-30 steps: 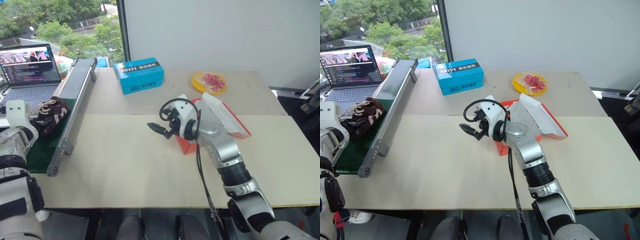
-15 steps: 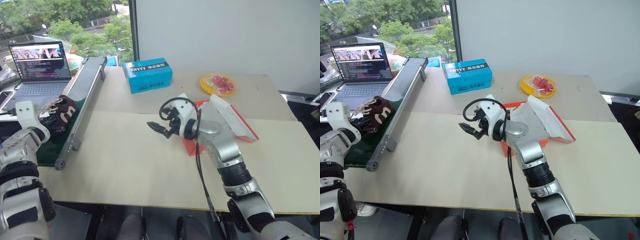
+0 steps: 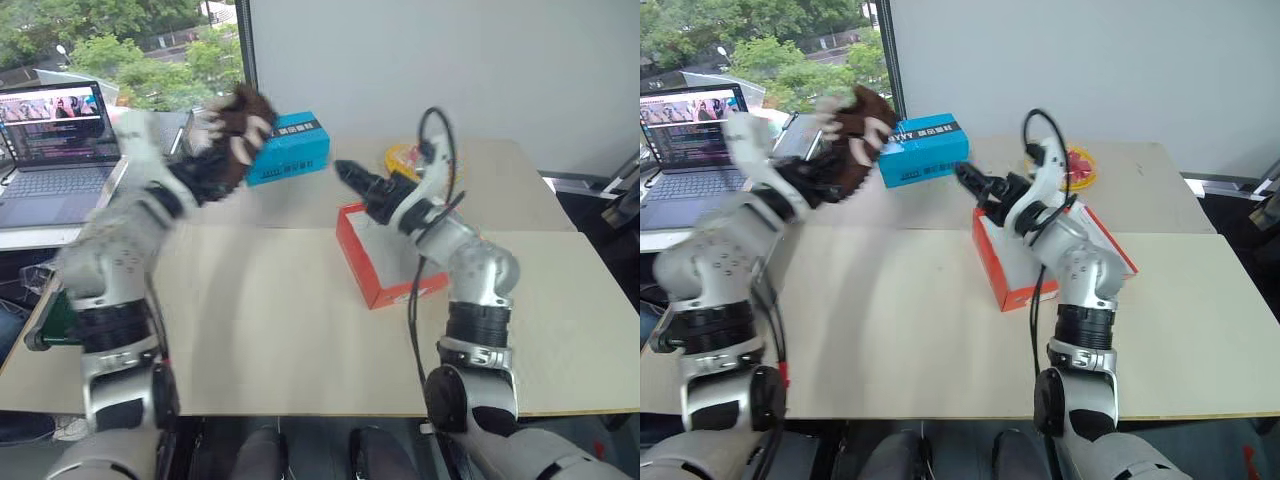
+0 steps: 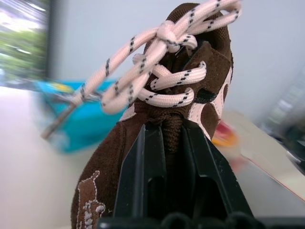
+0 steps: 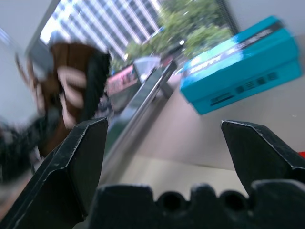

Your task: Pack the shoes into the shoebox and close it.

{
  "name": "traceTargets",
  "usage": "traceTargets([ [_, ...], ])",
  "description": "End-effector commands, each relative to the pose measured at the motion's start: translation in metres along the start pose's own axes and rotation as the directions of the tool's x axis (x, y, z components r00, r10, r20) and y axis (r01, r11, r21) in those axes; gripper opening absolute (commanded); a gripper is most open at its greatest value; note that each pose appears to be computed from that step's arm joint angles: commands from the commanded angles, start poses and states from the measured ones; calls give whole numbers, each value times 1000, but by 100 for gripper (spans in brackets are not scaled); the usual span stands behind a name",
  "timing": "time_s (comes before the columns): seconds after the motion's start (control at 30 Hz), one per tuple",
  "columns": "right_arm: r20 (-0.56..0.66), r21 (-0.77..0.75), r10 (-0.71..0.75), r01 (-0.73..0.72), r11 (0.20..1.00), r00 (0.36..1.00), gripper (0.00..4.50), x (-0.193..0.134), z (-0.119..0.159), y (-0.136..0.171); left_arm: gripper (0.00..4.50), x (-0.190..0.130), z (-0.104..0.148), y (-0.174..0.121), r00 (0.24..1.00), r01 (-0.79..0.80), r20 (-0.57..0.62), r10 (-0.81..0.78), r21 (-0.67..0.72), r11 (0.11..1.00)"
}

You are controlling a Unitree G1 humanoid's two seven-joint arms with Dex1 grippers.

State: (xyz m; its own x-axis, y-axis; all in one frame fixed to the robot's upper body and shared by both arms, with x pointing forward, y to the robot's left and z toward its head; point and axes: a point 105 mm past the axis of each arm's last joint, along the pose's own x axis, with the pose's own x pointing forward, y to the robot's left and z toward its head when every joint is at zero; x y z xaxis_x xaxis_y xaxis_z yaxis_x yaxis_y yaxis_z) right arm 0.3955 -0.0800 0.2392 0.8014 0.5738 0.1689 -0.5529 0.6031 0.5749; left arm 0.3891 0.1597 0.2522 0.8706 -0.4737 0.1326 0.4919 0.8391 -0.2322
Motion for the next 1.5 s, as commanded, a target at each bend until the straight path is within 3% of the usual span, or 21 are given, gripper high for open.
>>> traceTargets([
  [0.03,22,74,2,-4,997,1000,450,-1,10,7,3,18,6,-46,989,144,41,-143,-3,990],
  [0.17,28,39,18,-19,999,999,450,-6,14,17,3,34,-22,-77,972,232,-28,-232,-3,973],
  [0.47,37,26,-7,7,1000,999,450,-8,10,15,3,38,-37,-103,953,296,-56,-299,-49,954],
  [0.6,62,20,-20,19,1000,998,346,-8,13,12,3,39,-39,-115,945,318,-54,-321,-60,946],
  [0.67,76,21,-26,24,999,997,270,-8,15,10,3,38,-38,-115,946,315,-55,-318,-60,947],
  [0.8,102,26,-31,28,999,994,153,-8,21,9,3,35,-39,-105,952,294,-65,-299,-78,953],
  [0.9,123,25,-26,23,999,992,97,-8,26,10,3,29,-41,-91,962,252,-90,-257,-66,965],
  [0.97,132,19,-22,19,1000,991,85,-7,29,11,102,23,-40,-81,967,234,-87,-241,-88,968],
  [1.0,135,16,-21,19,1000,991,84,-7,30,11,125,21,-39,-78,966,235,-86,-243,-91,968],
  [1.13,155,-16,-35,38,999,987,75,-7,40,8,285,1,-32,-57,960,243,-146,-238,19,970],
  [1.23,163,-60,-56,66,996,985,73,-9,52,4,286,-11,-27,-33,967,204,-169,-189,78,976],
  [1.33,105,-196,-46,67,978,993,73,-10,67,5,286,-23,-33,-8,969,152,-219,-118,144,978],
  [1.4,-5,-394,-64,57,918,998,73,-8,74,7,286,-32,-39,-11,954,203,-253,-164,137,970],
  [1.5,-149,-627,-156,28,778,977,73,-6,76,-3,286,-44,-34,-54,883,421,-214,-418,-32,906],
])
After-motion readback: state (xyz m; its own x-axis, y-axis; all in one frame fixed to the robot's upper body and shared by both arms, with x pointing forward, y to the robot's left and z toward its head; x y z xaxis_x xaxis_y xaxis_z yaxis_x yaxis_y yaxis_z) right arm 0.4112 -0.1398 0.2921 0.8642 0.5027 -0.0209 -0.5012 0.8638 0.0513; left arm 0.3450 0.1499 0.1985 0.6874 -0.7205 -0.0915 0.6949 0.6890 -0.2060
